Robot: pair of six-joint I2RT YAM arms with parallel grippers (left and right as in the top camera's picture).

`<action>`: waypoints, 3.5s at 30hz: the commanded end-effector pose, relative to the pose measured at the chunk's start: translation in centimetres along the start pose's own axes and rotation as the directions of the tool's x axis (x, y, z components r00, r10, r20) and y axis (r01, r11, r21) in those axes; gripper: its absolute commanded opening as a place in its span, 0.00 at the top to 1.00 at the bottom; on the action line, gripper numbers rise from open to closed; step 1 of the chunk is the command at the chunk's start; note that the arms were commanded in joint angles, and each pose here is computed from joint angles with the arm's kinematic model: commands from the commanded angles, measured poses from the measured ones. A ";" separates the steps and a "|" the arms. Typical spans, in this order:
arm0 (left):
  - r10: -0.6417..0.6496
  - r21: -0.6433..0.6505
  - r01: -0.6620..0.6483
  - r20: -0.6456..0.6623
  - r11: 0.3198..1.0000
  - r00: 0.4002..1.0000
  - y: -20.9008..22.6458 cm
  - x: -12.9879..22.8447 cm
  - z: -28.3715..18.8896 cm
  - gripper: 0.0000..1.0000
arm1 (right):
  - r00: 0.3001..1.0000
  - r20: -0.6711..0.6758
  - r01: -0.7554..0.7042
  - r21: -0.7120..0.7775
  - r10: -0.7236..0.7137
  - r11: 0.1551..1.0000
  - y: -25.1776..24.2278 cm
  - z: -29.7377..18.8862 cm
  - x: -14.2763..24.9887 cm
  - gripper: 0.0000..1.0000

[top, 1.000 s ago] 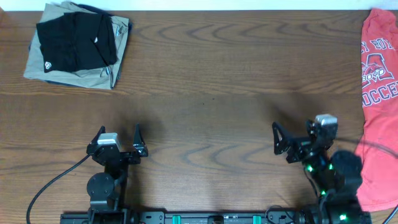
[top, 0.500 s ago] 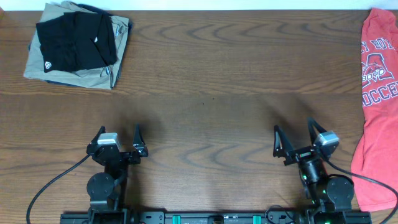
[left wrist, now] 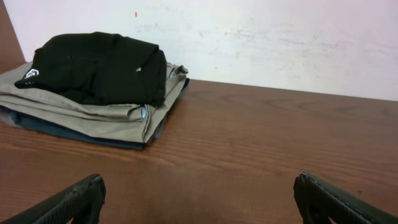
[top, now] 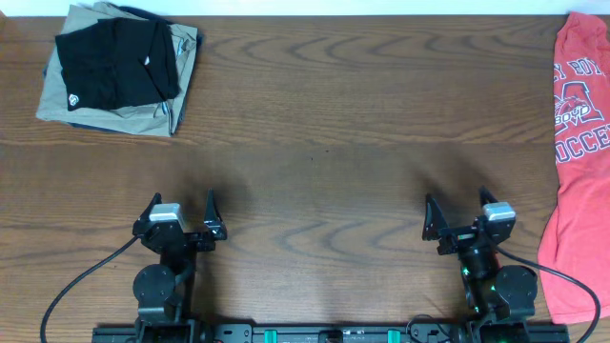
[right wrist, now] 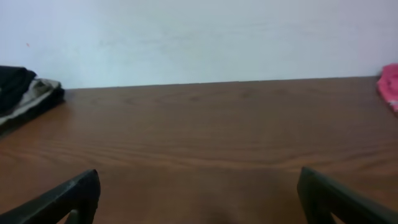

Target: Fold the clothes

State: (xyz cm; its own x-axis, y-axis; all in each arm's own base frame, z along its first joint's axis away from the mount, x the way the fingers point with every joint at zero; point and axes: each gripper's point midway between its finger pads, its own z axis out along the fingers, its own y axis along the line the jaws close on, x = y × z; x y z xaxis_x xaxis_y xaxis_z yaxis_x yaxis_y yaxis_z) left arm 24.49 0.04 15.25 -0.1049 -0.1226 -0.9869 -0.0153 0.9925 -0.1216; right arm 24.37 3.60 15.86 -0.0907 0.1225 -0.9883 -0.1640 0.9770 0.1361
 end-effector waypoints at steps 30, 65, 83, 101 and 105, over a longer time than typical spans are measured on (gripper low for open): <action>-0.009 -0.026 0.008 -0.043 1.000 0.999 0.6 1.5 0.1 0.02 | 0.998 0.001 0.068 0.010 -0.068 0.998 -0.1 0.0 0.0 0.01; -0.009 -0.026 0.008 -0.043 1.000 0.999 0.6 1.5 0.1 0.02 | 0.982 -0.011 0.190 0.096 -0.190 0.977 -1.6 -0.1 0.0 0.01; -0.009 -0.026 0.008 -0.043 1.000 0.999 0.6 1.5 0.1 0.02 | 0.982 -0.011 0.190 0.096 -0.190 0.977 -1.6 -0.1 0.0 0.01; -0.009 -0.026 0.008 -0.043 1.000 0.999 0.6 1.5 0.1 0.02 | 0.982 -0.011 0.190 0.096 -0.190 0.977 -1.6 -0.1 0.0 0.01; -0.009 -0.026 0.008 -0.043 1.000 0.999 0.6 1.5 0.1 0.02 | 0.982 -0.011 0.190 0.096 -0.190 0.977 -1.6 -0.1 0.0 0.01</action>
State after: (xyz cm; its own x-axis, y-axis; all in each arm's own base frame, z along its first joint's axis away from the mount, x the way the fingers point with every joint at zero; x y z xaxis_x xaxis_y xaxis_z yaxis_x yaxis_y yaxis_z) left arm 24.49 0.04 15.26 -0.1045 -0.1226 -0.9869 -0.0153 0.9925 -0.1216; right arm 24.57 2.03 15.71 -0.0702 -0.0540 -0.9961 -0.0869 0.9951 -0.0478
